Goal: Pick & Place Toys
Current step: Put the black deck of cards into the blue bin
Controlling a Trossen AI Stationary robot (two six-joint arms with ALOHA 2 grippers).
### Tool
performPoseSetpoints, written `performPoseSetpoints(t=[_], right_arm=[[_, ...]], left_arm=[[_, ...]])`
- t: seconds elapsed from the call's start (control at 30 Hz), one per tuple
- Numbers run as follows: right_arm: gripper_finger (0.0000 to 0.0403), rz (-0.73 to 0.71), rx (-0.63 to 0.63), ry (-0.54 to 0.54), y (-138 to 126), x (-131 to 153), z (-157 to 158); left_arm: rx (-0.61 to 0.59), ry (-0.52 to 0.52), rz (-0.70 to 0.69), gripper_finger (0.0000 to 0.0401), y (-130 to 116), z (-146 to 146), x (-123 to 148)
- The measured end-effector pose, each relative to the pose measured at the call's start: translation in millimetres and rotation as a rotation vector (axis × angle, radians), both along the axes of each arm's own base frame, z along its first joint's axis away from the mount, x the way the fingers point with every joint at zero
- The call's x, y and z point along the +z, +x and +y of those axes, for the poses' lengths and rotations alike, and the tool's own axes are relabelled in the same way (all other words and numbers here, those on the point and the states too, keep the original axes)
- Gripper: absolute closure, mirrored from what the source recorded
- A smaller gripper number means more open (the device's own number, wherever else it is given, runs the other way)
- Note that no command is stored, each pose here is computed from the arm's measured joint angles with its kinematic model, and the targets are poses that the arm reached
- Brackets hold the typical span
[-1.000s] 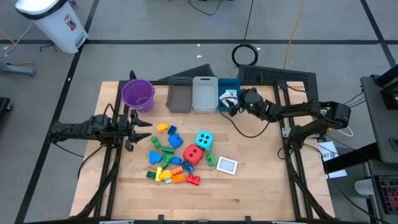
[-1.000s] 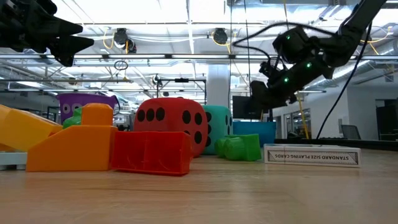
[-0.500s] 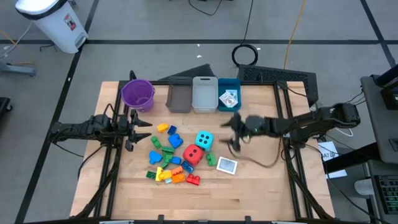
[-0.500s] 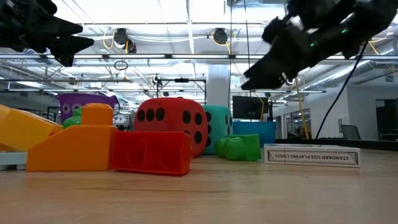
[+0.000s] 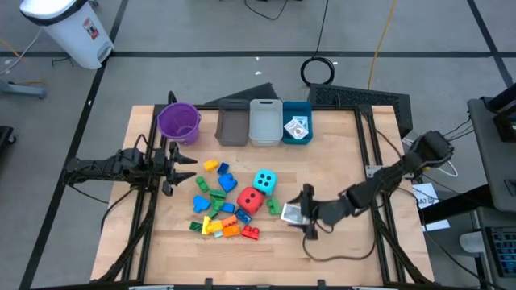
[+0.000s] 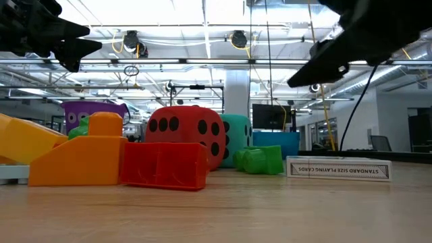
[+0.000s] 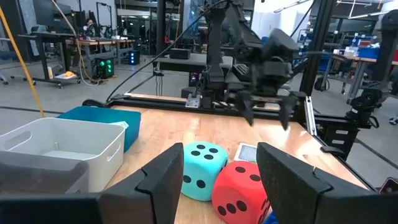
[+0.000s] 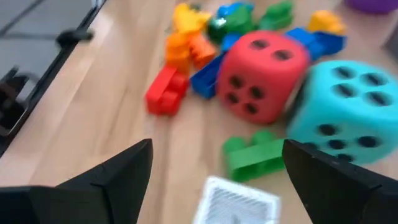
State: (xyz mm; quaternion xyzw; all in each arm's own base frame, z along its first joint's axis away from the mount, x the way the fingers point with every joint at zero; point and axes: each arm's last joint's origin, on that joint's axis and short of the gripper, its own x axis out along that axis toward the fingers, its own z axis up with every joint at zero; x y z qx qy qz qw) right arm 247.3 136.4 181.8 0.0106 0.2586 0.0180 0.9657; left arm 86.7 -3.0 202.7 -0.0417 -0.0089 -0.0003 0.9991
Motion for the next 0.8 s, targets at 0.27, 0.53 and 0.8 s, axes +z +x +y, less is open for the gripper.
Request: performPoseSetpoints(t=[0.27,0.53,0.8], right_arm=[[0.0074,0.173,-0.049,-0.039,-2.5,-29.0,10.2],[0.0074,0.269,-0.13,-0.049,-1.9,-49.1,5.0],[0.0074,0.325,-0.151,-0.084,2.3,-68.4,2.0]], left_arm=[[0.0,0.0,0.001,0.0192,0.0,0.0,-0.2],[0.0,0.0,0.0,0.0192,0.0,0.0,-0.1],[0.0,0.0,0.002,0.0192,0.0,0.0,-0.3]])
